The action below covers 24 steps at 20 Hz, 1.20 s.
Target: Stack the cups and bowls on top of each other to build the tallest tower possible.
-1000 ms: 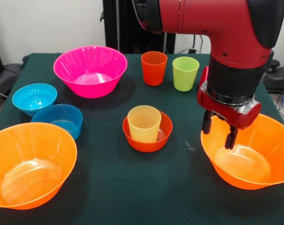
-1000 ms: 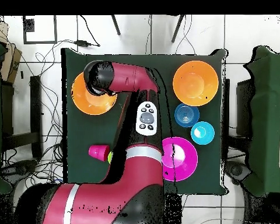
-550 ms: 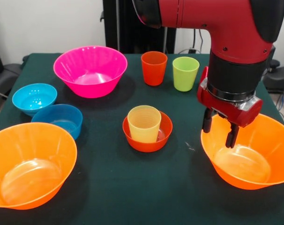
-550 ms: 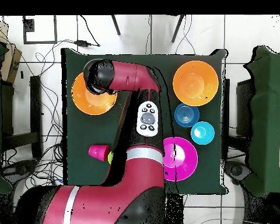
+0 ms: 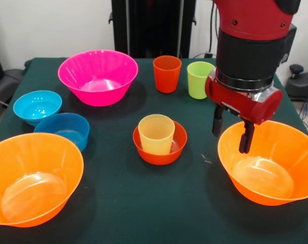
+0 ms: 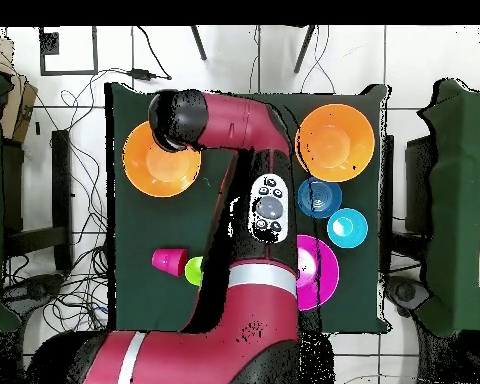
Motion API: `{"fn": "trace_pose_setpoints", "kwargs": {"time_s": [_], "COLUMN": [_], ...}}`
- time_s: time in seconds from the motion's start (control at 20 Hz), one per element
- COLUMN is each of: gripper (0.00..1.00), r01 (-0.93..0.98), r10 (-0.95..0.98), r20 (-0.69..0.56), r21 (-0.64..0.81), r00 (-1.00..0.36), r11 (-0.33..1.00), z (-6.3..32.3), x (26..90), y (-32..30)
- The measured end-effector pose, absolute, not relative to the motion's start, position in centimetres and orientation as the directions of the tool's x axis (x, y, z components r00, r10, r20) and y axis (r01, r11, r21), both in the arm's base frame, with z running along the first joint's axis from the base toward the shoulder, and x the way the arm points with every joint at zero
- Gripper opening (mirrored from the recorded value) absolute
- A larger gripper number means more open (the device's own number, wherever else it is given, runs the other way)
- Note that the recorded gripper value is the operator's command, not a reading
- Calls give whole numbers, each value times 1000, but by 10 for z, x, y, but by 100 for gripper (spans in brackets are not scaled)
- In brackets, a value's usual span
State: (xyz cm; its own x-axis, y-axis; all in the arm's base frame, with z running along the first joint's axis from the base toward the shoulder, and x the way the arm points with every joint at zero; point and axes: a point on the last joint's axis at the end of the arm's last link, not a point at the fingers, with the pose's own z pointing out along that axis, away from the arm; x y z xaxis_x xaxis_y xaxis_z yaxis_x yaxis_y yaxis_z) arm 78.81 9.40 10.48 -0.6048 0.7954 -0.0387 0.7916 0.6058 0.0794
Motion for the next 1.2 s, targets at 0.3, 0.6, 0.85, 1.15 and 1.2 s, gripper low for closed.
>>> {"fn": "trace_pose_setpoints", "kwargs": {"time_s": [0.3, 0.6, 0.85, 1.15, 1.2], "gripper": [100, 100, 100, 100, 100], "r01": [795, 794, 793, 789, 789], "r10": [799, 798, 796, 791, 791], "r20": [-47, -46, -42, -36, -34], "r21": [87, 83, 75, 65, 61], "r00": [-599, -601, -604, -610, -611], "r11": [601, 602, 605, 611, 612], "z": [113, 111, 107, 97, 94], "x": [791, 789, 786, 784, 782], "y": [87, 88, 88, 84, 81]}}
